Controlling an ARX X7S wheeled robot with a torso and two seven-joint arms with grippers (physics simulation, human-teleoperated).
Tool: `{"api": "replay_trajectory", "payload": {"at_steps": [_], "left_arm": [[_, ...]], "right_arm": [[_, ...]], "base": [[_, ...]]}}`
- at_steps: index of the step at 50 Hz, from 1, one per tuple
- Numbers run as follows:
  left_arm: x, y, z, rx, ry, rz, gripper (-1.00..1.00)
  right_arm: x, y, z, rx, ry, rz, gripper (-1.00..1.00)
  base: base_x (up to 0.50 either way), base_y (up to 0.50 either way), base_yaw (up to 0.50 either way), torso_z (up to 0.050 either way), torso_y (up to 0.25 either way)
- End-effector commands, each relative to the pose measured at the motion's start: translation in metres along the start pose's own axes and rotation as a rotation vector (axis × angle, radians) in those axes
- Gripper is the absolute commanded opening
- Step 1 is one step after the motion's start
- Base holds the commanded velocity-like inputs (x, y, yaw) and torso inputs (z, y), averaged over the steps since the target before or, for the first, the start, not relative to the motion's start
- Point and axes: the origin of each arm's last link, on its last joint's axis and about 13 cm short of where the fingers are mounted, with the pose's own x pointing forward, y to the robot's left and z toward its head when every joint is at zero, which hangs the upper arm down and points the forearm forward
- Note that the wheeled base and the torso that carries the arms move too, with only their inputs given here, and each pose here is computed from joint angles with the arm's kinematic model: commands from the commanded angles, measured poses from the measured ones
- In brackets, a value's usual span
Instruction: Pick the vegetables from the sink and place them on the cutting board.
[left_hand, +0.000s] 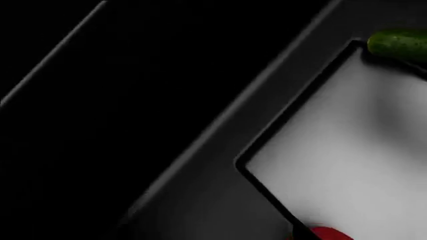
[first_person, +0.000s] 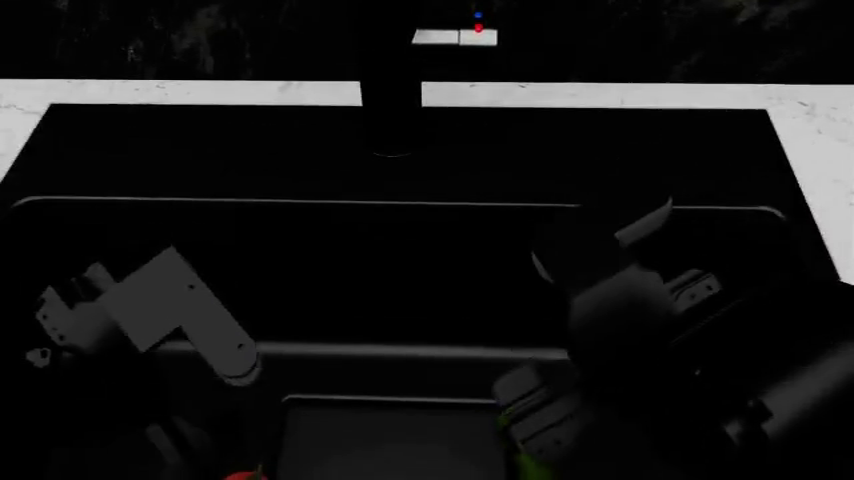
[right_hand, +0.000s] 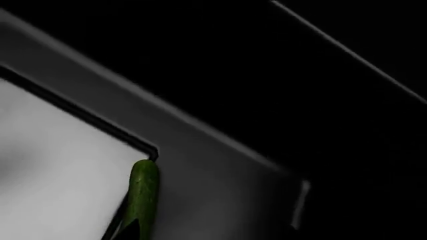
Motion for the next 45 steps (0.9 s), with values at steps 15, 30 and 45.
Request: {"api": "replay_trajectory", "payload": {"at_steps": [15, 30, 45], "left_arm": [[0.003, -0.025, -0.017, 0.117, 0.127, -0.292, 1.0], [0.034, -0.029, -0.033, 0.063, 0.16, -0.313, 1.0], [0.052, -0.042, -0.051, 0.052, 0.209, -0.336, 1.0]], "right_arm": [[0.004, 0.005, -0.005, -0.018, 0.072, 0.051, 1.0], [0.012, 0.01, -0.008, -0.037, 0.092, 0.056, 1.0], [0.019, 0.011, -0.011, -0.042, 0.096, 0.065, 1.0]], "base": [[0.01, 0.0, 0.0, 0.0, 0.0], [0.01, 0.0, 0.0, 0.0, 0.0], [0.01, 0.0, 0.0, -0.003, 0.0]]}}
